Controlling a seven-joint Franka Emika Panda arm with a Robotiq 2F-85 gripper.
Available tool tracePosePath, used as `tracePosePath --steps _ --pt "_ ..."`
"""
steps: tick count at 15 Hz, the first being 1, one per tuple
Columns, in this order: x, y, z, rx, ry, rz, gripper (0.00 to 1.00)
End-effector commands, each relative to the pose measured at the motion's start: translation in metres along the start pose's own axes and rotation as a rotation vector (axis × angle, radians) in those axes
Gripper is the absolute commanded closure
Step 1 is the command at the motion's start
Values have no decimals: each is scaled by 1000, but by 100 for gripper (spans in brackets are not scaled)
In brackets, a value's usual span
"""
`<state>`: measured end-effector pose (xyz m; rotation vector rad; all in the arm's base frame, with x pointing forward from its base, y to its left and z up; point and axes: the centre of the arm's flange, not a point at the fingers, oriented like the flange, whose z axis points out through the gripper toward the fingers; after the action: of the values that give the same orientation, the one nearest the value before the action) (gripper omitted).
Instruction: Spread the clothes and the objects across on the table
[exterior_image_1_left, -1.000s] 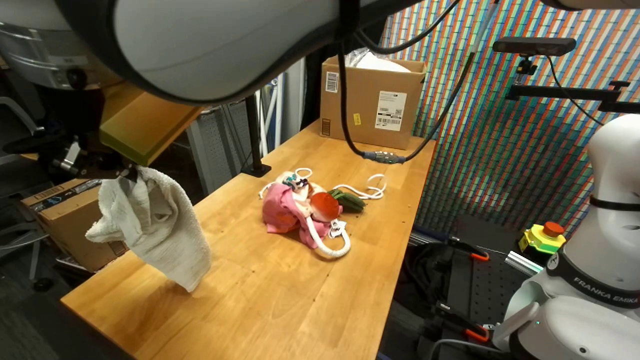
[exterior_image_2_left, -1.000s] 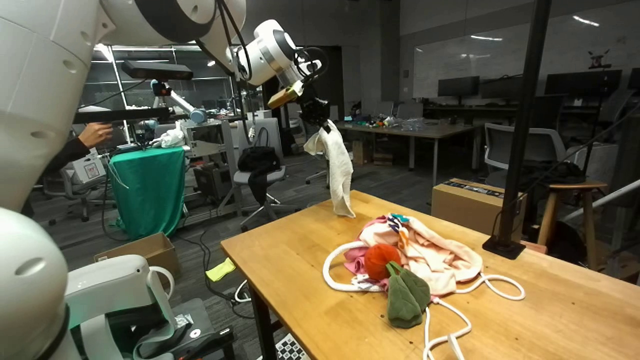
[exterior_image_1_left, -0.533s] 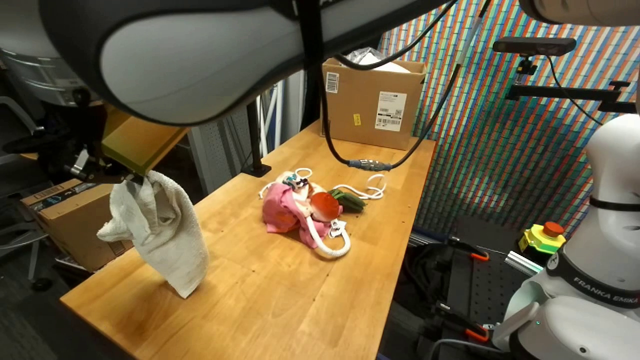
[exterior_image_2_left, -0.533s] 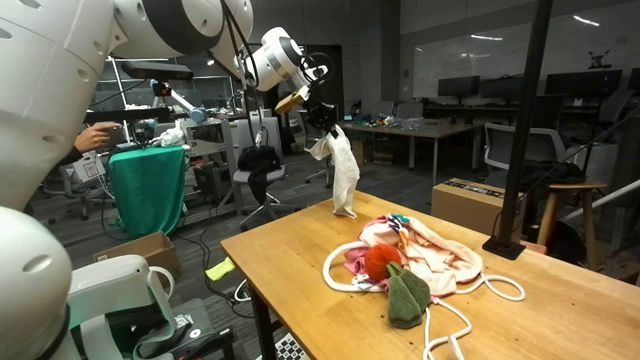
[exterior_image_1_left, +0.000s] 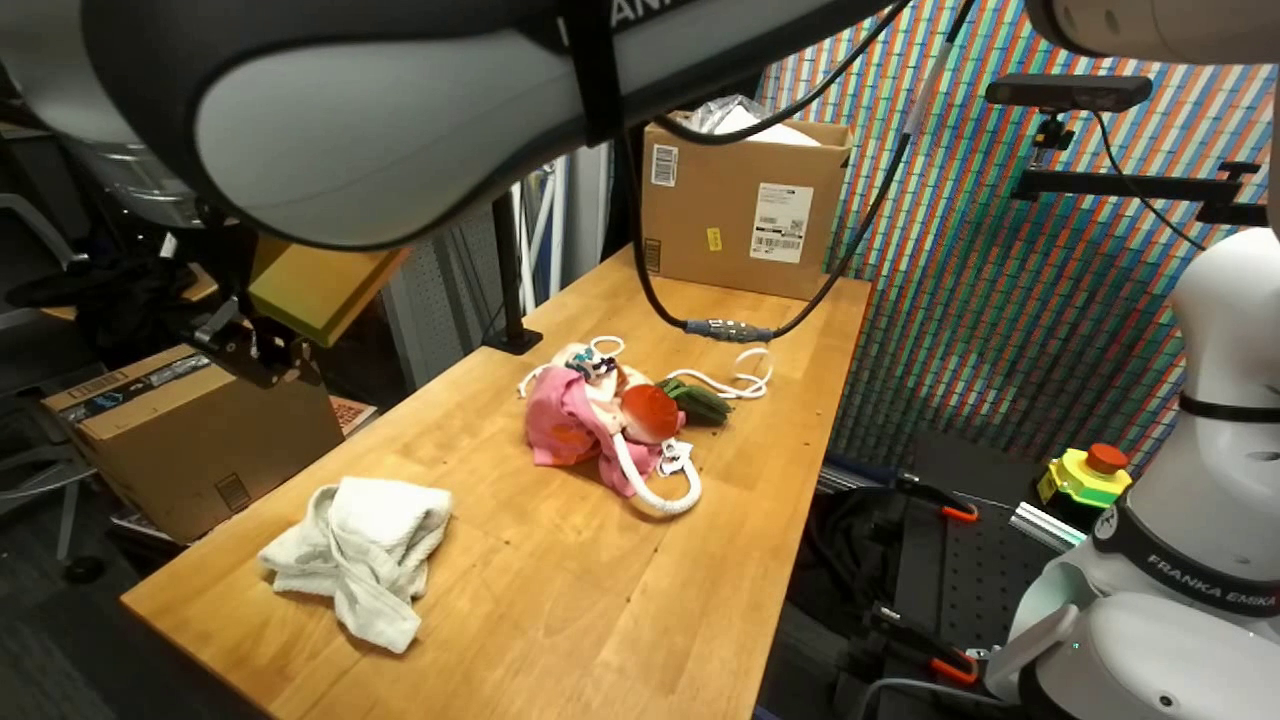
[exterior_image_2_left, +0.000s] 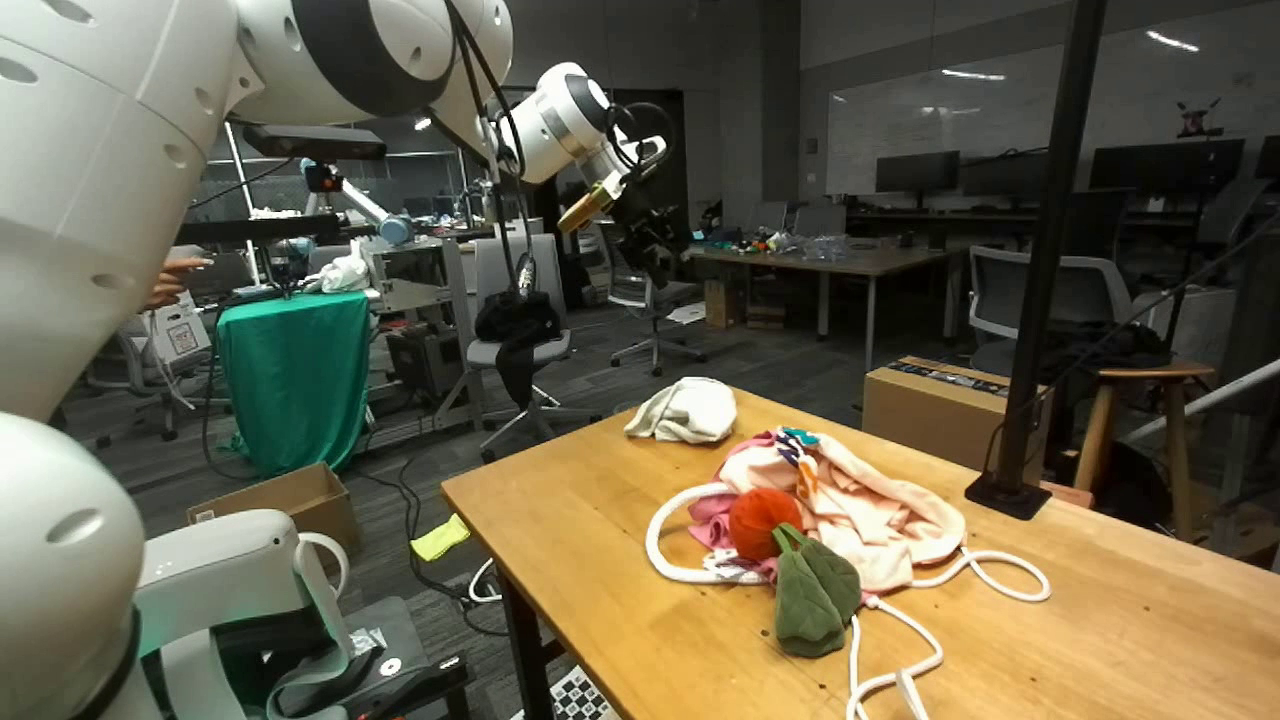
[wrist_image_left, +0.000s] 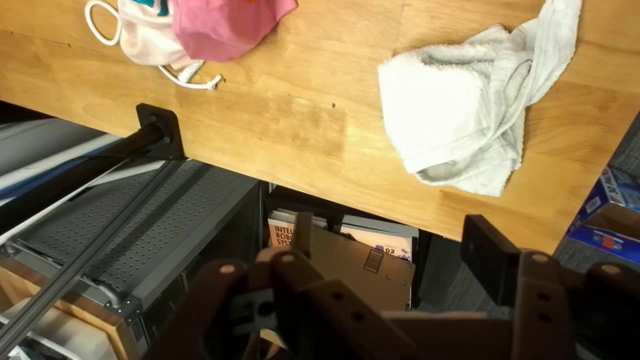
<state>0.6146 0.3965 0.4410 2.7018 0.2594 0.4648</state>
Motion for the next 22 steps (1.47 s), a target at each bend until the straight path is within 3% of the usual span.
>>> tracePosePath --steps 1,9,14,22 --pt "-1 16 0 -17 -48 -2 0" --pt "-60 73 35 11 -139 -11 0" --pt "-105 108 58 72 -197 -41 0" --pt "-154 141 117 167 -187 -209 0"
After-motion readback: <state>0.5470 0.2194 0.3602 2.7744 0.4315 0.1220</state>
